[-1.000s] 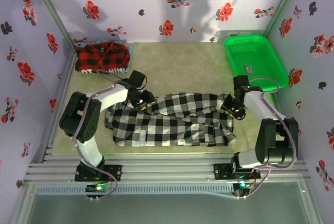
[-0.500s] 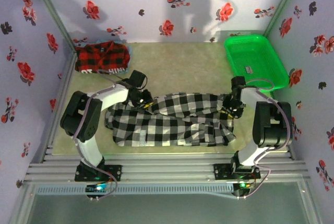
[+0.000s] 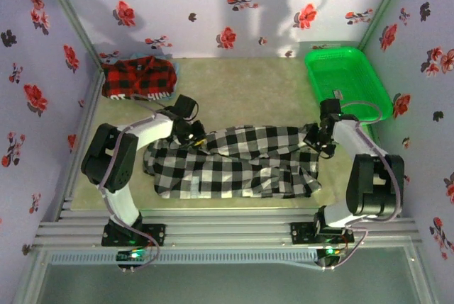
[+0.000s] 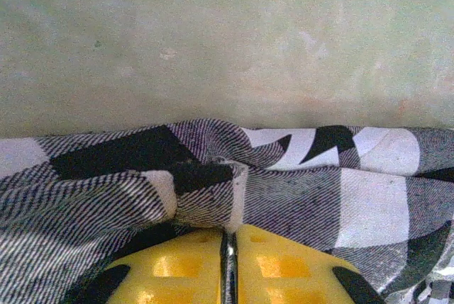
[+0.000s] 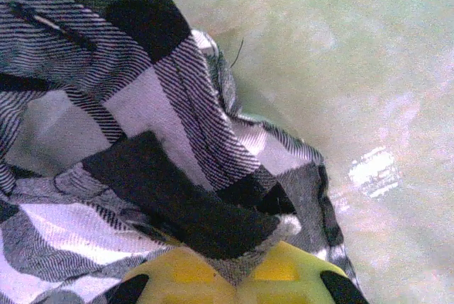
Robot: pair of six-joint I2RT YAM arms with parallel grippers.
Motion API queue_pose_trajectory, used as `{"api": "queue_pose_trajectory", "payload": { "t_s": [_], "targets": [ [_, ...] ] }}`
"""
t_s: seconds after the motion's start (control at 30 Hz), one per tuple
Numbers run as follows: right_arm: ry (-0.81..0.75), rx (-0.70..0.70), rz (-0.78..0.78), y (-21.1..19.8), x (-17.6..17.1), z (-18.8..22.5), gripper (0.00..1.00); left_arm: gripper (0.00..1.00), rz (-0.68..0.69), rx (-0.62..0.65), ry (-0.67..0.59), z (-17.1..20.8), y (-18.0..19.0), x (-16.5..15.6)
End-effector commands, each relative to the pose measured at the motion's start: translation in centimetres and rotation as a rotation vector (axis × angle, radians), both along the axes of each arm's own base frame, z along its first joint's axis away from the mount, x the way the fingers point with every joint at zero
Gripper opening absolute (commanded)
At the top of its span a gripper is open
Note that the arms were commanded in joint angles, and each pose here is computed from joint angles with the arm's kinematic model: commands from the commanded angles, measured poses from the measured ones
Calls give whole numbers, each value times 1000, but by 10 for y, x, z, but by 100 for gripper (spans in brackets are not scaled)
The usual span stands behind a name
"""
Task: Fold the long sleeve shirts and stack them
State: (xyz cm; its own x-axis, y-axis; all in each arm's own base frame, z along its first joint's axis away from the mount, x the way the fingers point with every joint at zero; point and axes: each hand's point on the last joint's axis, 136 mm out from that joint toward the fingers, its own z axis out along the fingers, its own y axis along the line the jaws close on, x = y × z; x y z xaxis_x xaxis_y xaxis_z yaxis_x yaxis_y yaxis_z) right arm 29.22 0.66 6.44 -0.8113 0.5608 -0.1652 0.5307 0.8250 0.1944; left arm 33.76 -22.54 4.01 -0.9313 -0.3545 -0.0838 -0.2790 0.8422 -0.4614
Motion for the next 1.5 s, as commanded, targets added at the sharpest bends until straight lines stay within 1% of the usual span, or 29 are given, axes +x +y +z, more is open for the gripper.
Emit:
{"api": "queue_pose_trajectory", "payload": {
  "t_s": [0.0,0.17,0.3,0.37,0.53,0.67,0.7,0.77,0.8,0.83,0.87,0.93,0.97,1.0,1.03,1.1,1.13,1.2,1.23,1.27,1.3,1.33,1.37,1.4,1.47],
  "targets": [
    [26,30,22,5,-14,16,5,12,-11,18,5,-4,7,-2],
    [72,70,17,11,-33,16,4,10,-20,26,6,-6,10,-1],
    [101,74,10,10,-39,5,5,8,-25,36,10,-9,14,-1],
    [115,81,15,11,-39,-3,6,7,-29,44,11,-9,17,-1],
    [136,46,21,2,-32,-25,7,6,-37,72,7,-9,26,0],
    [133,22,38,-4,-22,-35,13,6,-40,81,8,-10,31,3],
    [141,10,45,-6,-21,-39,17,6,-40,84,4,-9,32,5],
    [156,-2,57,-8,-18,-42,29,7,-41,79,-2,-8,31,8],
    [154,-9,66,-9,-16,-41,35,10,-44,68,-17,-4,30,11],
    [141,-23,69,-12,-13,-36,41,16,-49,54,-35,0,27,13],
    [122,-36,70,-14,-10,-30,43,24,-52,37,-50,6,25,15],
    [64,-50,89,-15,-3,-10,49,53,-52,1,-70,19,19,16],
    [34,-51,99,-15,1,2,53,63,-46,-15,-79,28,18,16],
    [7,-46,120,-12,4,14,56,69,-37,-27,-86,38,18,14],
    [-25,-46,143,-10,6,28,58,74,-14,-33,-95,51,20,11],
    [-78,-38,207,1,10,49,63,78,38,-38,-93,70,28,-1],
    [-111,-25,250,10,13,59,65,79,71,-27,-75,73,35,-12],
    [-135,21,328,34,18,62,65,79,129,-17,-32,73,45,-36],
    [-120,51,357,46,20,57,62,77,151,4,4,68,51,-50],
    [-97,75,376,55,20,50,58,72,158,33,35,62,55,-60],
    [-62,83,382,61,21,38,50,65,159,82,74,53,62,-72],
    [-37,72,379,62,22,26,42,55,161,142,113,44,70,-82],
    [-23,60,366,61,24,16,37,48,160,189,134,37,77,-87],
    [-12,42,341,57,26,4,33,43,157,222,146,28,80,-88],
    [18,9,322,51,28,-13,29,36,135,263,164,14,79,-79]
  ]
}}
